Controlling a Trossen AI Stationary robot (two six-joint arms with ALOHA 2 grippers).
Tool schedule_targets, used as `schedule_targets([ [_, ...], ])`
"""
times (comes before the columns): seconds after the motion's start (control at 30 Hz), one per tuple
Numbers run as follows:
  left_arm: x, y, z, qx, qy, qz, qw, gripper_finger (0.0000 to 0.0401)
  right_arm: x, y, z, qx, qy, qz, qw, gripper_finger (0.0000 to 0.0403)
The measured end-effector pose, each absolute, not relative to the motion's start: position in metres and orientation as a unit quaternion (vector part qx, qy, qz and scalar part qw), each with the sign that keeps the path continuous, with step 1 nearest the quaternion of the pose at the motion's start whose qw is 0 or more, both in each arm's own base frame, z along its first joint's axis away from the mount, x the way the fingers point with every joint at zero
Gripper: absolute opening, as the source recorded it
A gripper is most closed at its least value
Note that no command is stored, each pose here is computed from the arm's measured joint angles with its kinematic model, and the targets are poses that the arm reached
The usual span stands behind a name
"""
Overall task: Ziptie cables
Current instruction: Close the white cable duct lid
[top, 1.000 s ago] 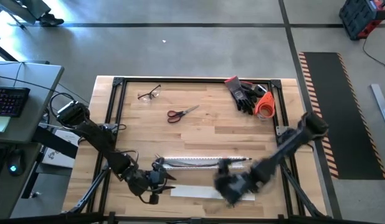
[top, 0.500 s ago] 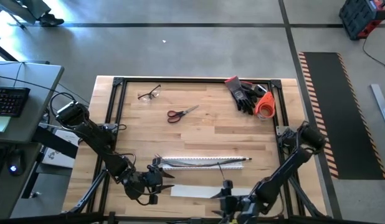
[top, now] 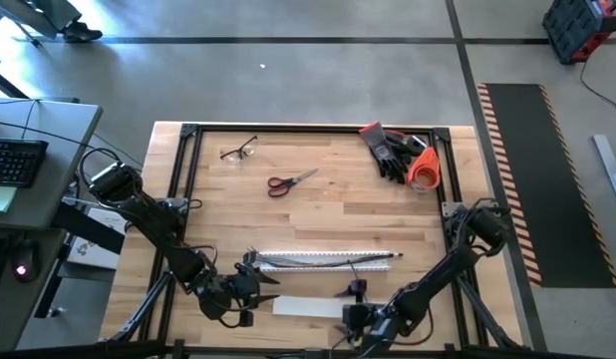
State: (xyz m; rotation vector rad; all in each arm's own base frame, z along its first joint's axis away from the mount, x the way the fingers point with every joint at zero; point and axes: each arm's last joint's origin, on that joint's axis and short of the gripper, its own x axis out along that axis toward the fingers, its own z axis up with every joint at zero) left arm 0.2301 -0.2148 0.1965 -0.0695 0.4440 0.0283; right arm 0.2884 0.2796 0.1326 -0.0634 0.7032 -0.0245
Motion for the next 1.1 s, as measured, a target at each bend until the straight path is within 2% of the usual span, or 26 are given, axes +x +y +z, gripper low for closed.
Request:
schedule_targets([
  [0.13,0.23,-0.214,0.196,-0.04,0.219,0.017,0.975,0.0133,0.275,0.264,0.107,-0.034,0.357,-0.044,0.932,0.0372],
  [0.3,0.231,-0.214,0.197,-0.047,0.213,0.028,0.976,0.0133,0.271,0.257,0.093,-0.009,0.331,0.001,0.944,0.0361],
  [0.53,0.231,-0.213,0.198,-0.056,0.203,0.042,0.977,0.0133,0.271,0.249,0.069,-0.009,0.347,0.01,0.938,0.0342],
  [0.7,0.232,-0.213,0.198,-0.064,0.199,0.051,0.977,0.0133,0.271,0.251,0.055,-0.007,0.349,0.0,0.937,0.0302],
  [0.9,0.232,-0.213,0.199,-0.072,0.194,0.05,0.977,0.0133,0.27,0.253,0.049,0.004,0.344,-0.004,0.939,0.0216],
  [1.1,0.234,-0.215,0.203,-0.079,0.179,0.045,0.98,0.0133,0.272,0.252,0.057,0.006,0.347,0.005,0.938,0.0216],
])
